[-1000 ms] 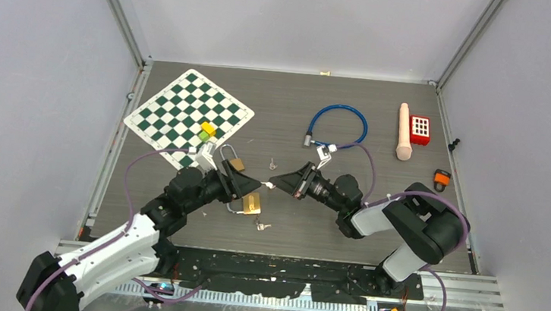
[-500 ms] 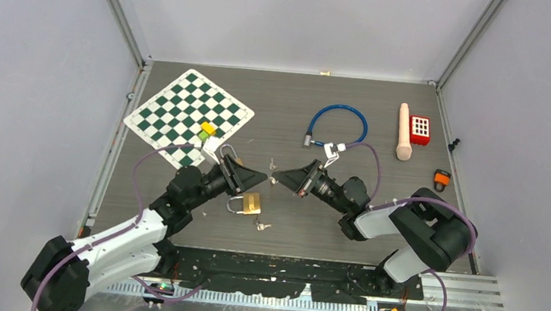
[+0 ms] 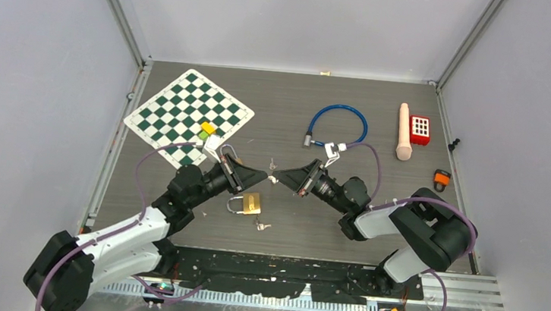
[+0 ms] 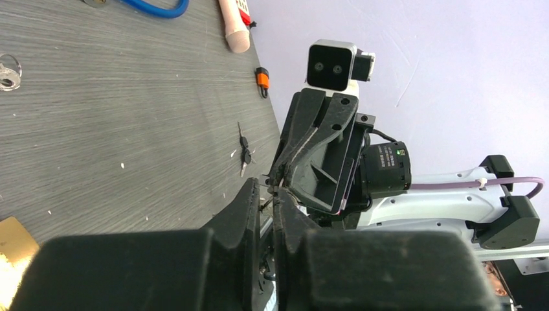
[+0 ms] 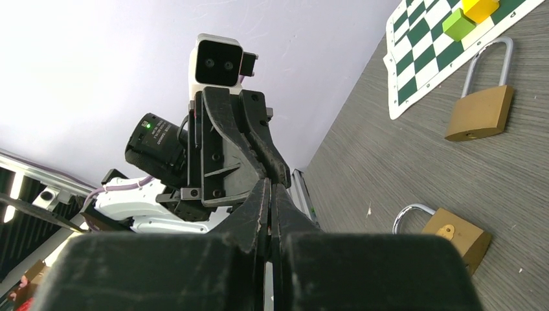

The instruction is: Unlock with the key

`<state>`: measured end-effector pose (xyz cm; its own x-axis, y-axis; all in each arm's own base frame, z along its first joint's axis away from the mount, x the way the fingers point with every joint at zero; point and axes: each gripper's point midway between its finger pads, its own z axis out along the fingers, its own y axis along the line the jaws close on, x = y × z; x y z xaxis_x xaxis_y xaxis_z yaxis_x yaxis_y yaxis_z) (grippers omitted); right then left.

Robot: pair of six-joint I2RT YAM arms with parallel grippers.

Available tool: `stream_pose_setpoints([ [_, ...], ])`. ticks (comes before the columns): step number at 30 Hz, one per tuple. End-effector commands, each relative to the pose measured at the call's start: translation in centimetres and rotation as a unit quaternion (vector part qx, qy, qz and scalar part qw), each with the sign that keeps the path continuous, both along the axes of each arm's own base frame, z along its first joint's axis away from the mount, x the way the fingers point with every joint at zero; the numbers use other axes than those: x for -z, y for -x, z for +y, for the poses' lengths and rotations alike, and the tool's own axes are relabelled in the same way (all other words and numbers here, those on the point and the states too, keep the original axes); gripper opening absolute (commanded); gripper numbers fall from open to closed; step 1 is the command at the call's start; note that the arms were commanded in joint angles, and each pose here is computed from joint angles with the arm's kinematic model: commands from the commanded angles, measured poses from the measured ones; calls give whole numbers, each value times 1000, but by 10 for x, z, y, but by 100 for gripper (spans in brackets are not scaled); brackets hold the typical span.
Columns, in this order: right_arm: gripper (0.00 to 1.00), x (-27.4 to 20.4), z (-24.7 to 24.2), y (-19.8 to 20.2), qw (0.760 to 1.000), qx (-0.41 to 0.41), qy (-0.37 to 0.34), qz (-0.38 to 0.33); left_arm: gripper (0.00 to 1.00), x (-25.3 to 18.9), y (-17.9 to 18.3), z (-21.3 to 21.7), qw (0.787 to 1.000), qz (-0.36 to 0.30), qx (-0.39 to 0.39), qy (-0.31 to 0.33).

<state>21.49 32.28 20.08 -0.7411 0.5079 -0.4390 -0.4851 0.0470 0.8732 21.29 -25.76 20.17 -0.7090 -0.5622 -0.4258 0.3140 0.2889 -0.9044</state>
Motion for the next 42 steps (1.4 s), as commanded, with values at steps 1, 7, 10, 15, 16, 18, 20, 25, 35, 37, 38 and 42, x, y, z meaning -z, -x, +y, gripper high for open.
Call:
stream_pose_setpoints([
  [1, 5, -30, -2, 3, 998, 3, -43, -48, 2, -29, 5, -6, 998, -43, 22, 34],
  [7, 5, -27, -2, 3, 998, 5, -40, -46, 0, -39, 8, -6, 997, -60, 29, 48],
  [10, 5, -26, -2, 2, 998, 7, -39, -46, 0, -44, 9, -4, 996, -68, 25, 58],
  [15, 5, -27, 0, 3, 998, 3, -41, -47, 3, -49, 9, -5, 995, -73, 27, 62],
  [16, 5, -28, 0, 3, 998, 3, -41, -47, 5, -49, 9, -5, 995, -72, 29, 63],
  [18, 5, -29, 1, 3, 998, 3, -43, -48, 9, -49, 10, -6, 995, -72, 31, 66],
  [20, 5, -29, 1, 4, 998, 1, -43, -48, 11, -50, 10, -7, 995, -72, 34, 68],
  [25, 5, -31, 2, 5, 998, 2, -45, -49, 13, -52, 12, -11, 994, -72, 41, 72],
  [35, 5, -30, 11, 11, 998, -9, -44, -50, 0, -58, 13, -12, 992, -83, 40, 81],
  [37, 8, -29, 10, 12, 998, -7, -41, -55, 0, -56, 12, -8, 993, -85, 27, 79],
  [38, 10, -29, 9, 11, 998, -5, -39, -58, 0, -53, 11, -6, 994, -84, 21, 72],
  [42, 33, -25, -3, 10, 997, 11, -22, -74, 0, -45, 8, 2, 996, -91, 12, 14],
])
